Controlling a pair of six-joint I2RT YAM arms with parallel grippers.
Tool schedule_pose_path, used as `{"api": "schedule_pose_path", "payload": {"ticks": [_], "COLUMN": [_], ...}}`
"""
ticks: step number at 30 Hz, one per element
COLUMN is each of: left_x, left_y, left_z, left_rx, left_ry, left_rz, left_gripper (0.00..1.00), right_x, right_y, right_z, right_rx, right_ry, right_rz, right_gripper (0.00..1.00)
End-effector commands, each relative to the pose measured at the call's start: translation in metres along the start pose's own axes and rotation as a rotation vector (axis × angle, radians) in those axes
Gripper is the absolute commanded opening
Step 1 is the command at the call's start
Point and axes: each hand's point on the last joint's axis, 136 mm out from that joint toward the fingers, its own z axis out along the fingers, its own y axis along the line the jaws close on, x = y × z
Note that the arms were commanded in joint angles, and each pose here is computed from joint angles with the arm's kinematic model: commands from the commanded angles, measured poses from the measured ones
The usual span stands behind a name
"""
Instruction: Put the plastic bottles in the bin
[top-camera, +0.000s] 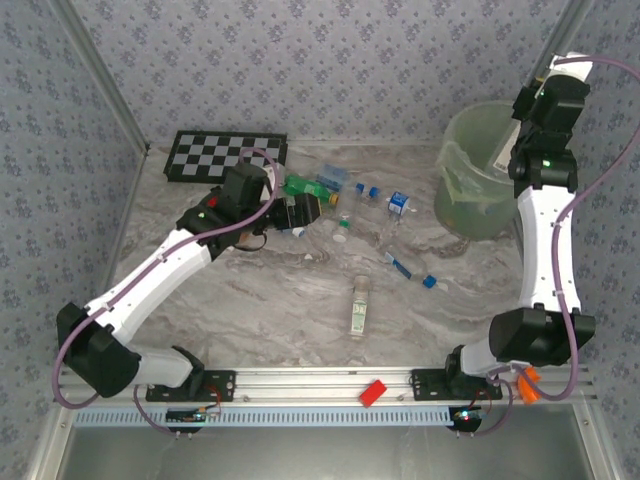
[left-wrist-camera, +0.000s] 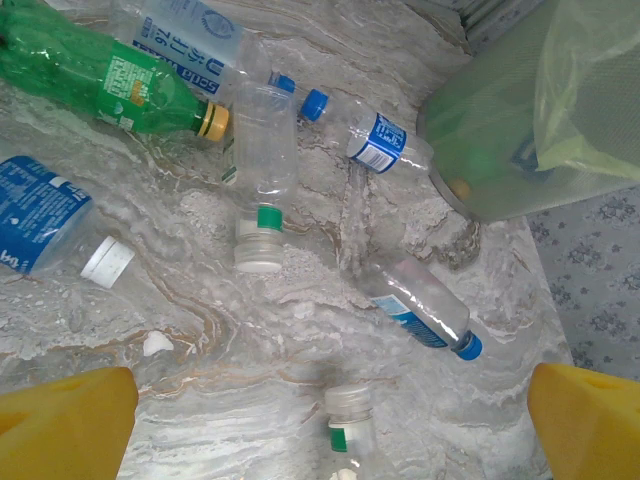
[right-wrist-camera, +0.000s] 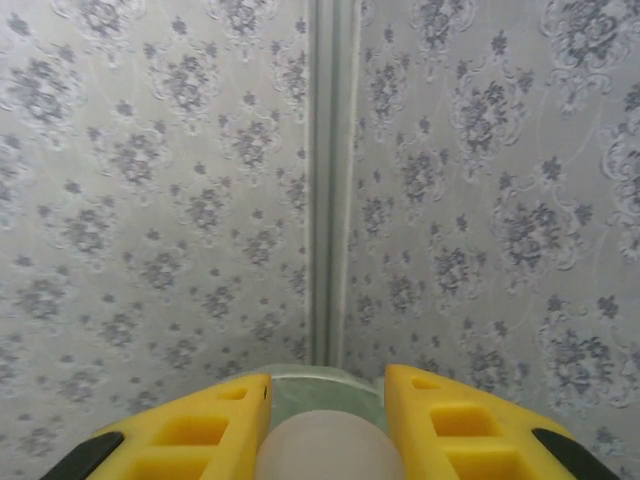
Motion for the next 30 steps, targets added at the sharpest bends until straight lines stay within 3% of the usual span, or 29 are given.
{"api": "schedule_pose_path", "payload": {"ticks": [1, 8, 30], "left_x": [-0.014, -0.017, -0.014], "left_y": [-0.016, -0.019, -0.008], "left_z": [-0.001, 0.012, 0.011], "left_rx": [0.051, 0.06, 0.026], "left_ry": [-0.03, 0.003, 0.009], "left_rz": [0.042, 0.048, 0.028], "left_gripper": [1.0, 1.0, 1.0], "right_x": [-0.008, 0.014, 0.185], "right_y": [-0.016, -0.023, 0.004], "right_z": [0.007, 0.021, 0.054], "right_rx": [0.091, 0.104, 0.042], "right_ry": [-0.063, -0.011, 0.356], "right_rz": [-0.061, -0.069, -0.055], "right_gripper": [0.17, 0.17, 0.17]}}
